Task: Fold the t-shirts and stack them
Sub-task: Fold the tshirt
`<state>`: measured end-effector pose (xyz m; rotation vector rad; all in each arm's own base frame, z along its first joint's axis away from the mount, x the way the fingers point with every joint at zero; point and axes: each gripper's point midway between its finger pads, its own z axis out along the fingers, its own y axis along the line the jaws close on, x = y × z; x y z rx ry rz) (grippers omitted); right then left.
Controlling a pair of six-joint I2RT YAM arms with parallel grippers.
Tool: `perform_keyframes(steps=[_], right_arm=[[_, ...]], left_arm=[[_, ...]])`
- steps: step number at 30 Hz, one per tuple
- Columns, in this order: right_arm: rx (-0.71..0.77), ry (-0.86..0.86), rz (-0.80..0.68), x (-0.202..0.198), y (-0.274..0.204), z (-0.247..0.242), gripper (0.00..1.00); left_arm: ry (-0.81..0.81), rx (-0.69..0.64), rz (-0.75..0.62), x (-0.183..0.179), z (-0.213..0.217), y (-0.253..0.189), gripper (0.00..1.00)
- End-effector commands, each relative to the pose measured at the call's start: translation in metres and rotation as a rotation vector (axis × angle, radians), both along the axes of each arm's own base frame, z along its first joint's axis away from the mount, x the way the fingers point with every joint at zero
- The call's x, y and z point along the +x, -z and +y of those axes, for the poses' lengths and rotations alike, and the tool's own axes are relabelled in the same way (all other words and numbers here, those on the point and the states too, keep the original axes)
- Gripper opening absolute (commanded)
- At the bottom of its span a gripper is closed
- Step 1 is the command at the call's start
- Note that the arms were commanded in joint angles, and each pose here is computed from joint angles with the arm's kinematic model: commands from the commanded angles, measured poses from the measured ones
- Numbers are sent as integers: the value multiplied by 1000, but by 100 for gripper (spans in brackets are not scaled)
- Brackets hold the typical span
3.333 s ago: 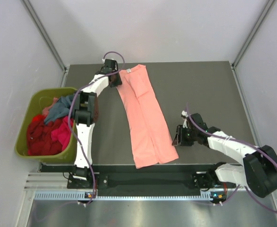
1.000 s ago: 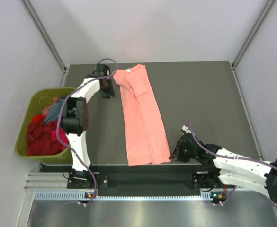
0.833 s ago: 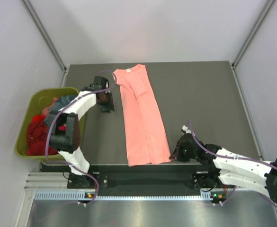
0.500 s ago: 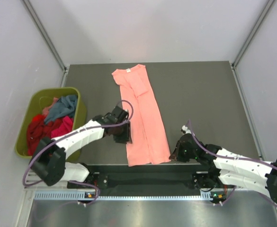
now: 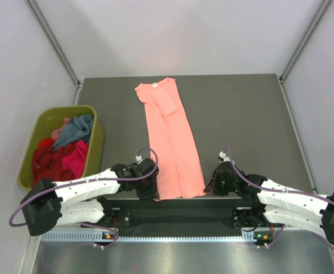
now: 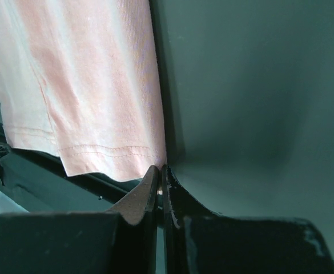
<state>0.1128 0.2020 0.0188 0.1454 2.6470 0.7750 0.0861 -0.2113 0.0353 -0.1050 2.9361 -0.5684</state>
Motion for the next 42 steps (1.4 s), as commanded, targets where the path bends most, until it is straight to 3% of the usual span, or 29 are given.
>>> perform_keyframes(steps=[1,8,13,27,31,34,39,42], right_arm=[[59,-21,-50,5,-16,14,0],[56,-24,-48,5,-16,15,0],[52,-31,-48,5,-15,16,0],[59,-31,-52,5,-18,17,0],[46,-13,-59,8,-15,15,0],[74,-15,-52,5,-20,21,0],[110,-35,-71,-7,-34,40,0],[96,-29,-80,-13,-38,49,0]], left_arm=[[-107,-36,-16,5,-3,3,37],[-177,-24,-56,13,4,6,38],[-215,-141,-91,21,-10,-6,39],[-279,-104,-52,12,6,19,36],[-274,-146,-52,13,-1,21,24],[-256,-138,-47,12,-3,12,0],[-203,35,-78,10,23,-10,0],[-180,35,-96,10,23,-24,0]])
